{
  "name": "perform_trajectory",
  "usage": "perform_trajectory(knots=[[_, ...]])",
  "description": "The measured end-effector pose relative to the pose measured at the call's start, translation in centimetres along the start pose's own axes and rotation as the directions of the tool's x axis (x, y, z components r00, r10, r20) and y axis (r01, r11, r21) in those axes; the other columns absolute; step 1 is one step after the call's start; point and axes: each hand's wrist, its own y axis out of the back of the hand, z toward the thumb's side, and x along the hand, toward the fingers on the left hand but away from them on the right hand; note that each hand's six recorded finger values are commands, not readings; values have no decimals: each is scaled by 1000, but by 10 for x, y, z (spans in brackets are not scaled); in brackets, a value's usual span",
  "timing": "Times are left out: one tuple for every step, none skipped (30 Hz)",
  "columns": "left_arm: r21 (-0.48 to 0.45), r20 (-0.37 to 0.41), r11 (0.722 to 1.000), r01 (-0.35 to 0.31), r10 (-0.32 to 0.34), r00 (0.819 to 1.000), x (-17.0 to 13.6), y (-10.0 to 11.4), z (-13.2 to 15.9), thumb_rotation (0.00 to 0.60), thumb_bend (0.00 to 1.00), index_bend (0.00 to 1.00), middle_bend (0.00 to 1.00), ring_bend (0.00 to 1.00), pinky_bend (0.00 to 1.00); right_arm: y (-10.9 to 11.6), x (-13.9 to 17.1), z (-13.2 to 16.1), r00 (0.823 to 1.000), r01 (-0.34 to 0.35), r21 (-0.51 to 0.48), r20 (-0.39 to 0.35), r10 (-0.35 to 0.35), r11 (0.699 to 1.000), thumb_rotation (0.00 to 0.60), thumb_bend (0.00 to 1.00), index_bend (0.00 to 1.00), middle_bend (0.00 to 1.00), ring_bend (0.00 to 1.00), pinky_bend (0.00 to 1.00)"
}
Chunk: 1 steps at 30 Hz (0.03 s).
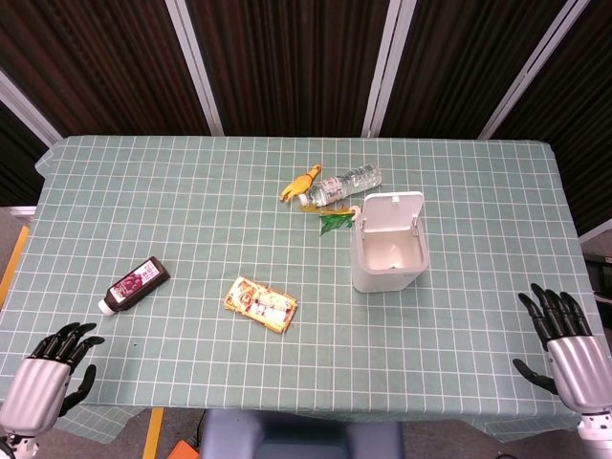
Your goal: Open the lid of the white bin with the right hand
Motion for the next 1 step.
perform_trajectory(knots=[[0,0,1000,1,-1,1000,0,0,0,600,504,318,212,181,328,-1,0,0,1000,-5,1,2,5,1000,600,255,0,0,0,2]])
